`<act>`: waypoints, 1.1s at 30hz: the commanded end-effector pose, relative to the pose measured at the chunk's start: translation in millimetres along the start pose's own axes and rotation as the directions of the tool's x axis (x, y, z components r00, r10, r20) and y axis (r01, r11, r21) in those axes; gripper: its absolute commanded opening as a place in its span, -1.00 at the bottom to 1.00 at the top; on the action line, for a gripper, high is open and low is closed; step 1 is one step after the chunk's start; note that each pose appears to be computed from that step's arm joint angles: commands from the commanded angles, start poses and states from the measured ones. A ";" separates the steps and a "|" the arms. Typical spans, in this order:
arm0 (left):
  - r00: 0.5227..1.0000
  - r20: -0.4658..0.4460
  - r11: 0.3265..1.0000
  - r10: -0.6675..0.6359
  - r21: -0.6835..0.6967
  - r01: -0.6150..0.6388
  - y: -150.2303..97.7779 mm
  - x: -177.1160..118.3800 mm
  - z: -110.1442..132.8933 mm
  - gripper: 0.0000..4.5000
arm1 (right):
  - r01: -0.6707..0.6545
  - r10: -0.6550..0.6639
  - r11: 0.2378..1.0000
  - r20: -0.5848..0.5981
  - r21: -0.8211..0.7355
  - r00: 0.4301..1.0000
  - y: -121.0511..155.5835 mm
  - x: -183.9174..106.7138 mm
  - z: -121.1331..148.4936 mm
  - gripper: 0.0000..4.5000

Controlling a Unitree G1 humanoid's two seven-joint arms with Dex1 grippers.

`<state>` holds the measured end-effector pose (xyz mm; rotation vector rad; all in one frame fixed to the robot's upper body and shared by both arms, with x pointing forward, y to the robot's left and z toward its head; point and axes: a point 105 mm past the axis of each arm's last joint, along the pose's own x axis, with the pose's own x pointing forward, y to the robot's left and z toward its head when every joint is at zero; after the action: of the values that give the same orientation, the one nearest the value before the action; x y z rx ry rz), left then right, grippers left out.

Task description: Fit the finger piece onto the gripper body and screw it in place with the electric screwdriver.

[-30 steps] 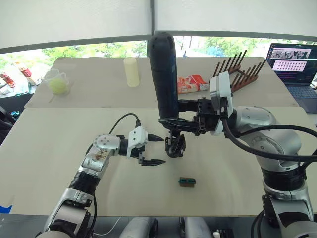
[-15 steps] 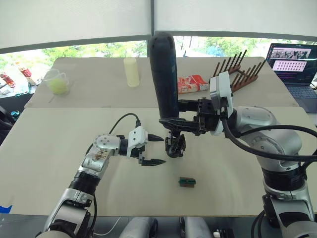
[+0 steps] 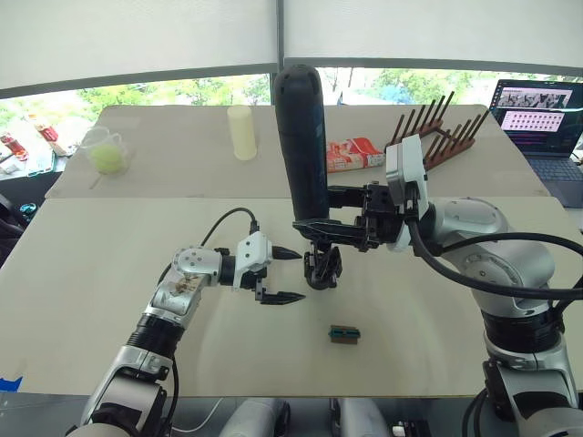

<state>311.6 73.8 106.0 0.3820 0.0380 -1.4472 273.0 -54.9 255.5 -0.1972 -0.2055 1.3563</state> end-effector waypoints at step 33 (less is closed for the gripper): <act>0.999 0.030 1.000 0.021 0.021 -0.022 6.3 7.2 9.3 1.00 | -0.019 0.025 0.996 0.063 -0.089 0.998 7.1 -6.6 11.2 -0.15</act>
<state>315.0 67.2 107.8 0.3643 0.0210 -1.4294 269.6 -57.2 252.2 -0.2045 -0.2394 1.3746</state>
